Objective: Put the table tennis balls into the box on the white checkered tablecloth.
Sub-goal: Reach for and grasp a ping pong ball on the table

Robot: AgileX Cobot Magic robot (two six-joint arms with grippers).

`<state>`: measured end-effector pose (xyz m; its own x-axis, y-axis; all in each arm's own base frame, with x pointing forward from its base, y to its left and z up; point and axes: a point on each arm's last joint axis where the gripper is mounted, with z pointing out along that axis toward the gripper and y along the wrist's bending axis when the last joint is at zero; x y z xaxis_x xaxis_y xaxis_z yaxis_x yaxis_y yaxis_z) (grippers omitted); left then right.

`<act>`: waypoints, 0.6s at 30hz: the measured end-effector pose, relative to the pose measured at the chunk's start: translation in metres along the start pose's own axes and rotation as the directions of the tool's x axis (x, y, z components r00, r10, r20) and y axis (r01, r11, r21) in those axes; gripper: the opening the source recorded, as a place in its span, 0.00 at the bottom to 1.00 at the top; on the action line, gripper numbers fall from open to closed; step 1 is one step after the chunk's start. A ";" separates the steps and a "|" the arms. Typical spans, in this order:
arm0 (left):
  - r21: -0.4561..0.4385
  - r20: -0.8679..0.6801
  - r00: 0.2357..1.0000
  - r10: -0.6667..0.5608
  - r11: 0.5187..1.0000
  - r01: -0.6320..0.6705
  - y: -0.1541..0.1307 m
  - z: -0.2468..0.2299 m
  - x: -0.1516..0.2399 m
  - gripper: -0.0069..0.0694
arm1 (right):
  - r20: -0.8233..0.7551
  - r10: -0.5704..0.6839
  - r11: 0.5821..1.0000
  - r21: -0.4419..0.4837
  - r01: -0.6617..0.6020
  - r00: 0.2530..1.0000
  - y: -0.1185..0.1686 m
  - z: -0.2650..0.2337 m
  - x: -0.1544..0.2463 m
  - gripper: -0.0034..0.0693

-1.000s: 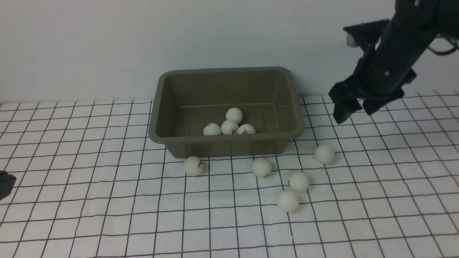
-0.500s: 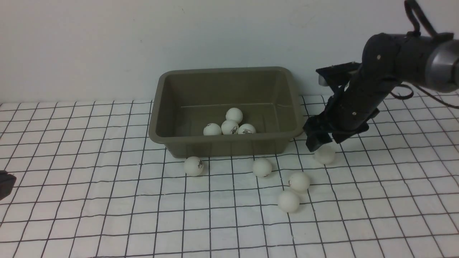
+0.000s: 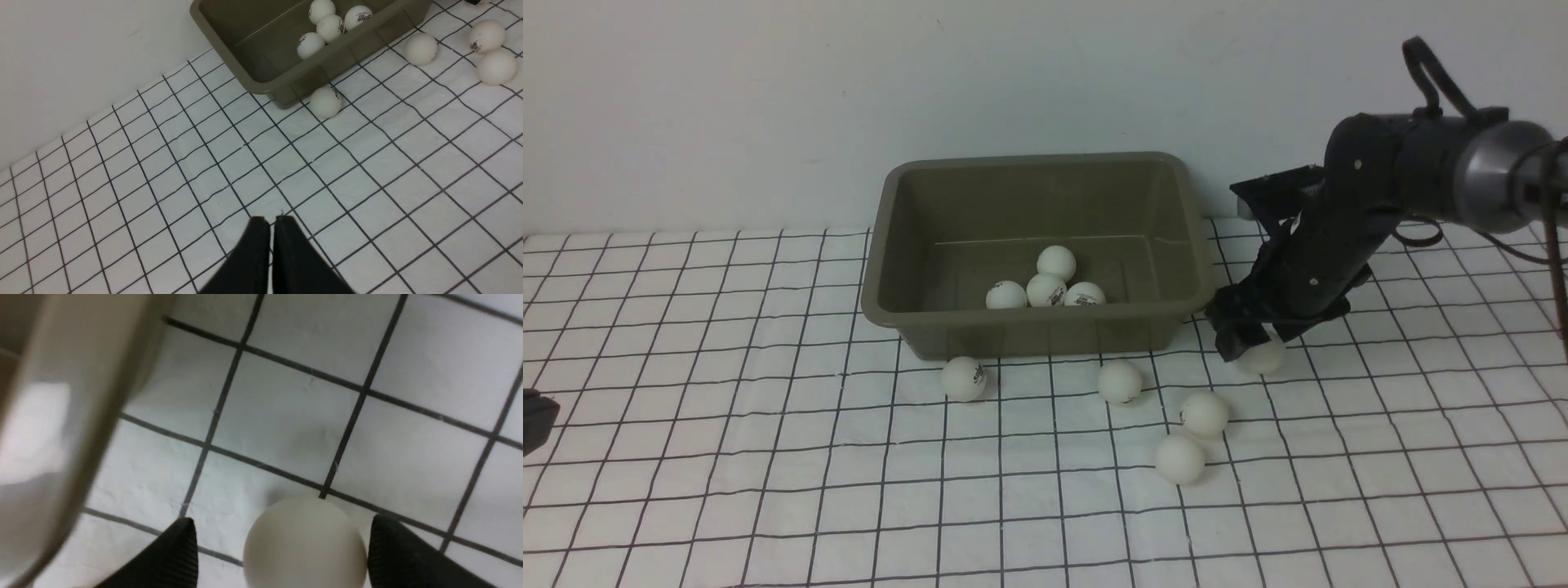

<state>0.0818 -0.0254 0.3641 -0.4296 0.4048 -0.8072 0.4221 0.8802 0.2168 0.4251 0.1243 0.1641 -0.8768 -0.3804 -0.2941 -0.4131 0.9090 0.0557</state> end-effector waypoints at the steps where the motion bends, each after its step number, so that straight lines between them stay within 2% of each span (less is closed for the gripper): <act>1: 0.000 0.000 1.000 0.000 1.000 0.000 0.000 0.000 0.000 0.08 | -0.004 0.000 1.000 0.000 0.000 1.000 0.000 0.002 0.000 0.73; 6: 0.000 0.000 1.000 0.000 1.000 0.000 0.000 0.000 0.000 0.08 | -0.017 0.011 1.000 0.001 -0.011 1.000 -0.001 0.009 0.002 0.64; 8: 0.000 0.000 1.000 0.000 1.000 0.000 0.000 0.000 0.000 0.08 | -0.021 0.012 1.000 0.007 -0.012 1.000 -0.002 0.011 0.002 0.55; 18: 0.000 0.000 1.000 0.000 1.000 0.000 0.000 0.000 0.000 0.08 | -0.048 -0.003 0.996 0.089 0.007 0.999 -0.009 -0.015 -0.012 0.54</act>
<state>0.0818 -0.0254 0.3641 -0.4296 0.4048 -0.8072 0.4221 0.8802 0.2168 0.4357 0.1183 0.1811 -0.8865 -0.3907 -0.2480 -0.3958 0.9178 -0.0311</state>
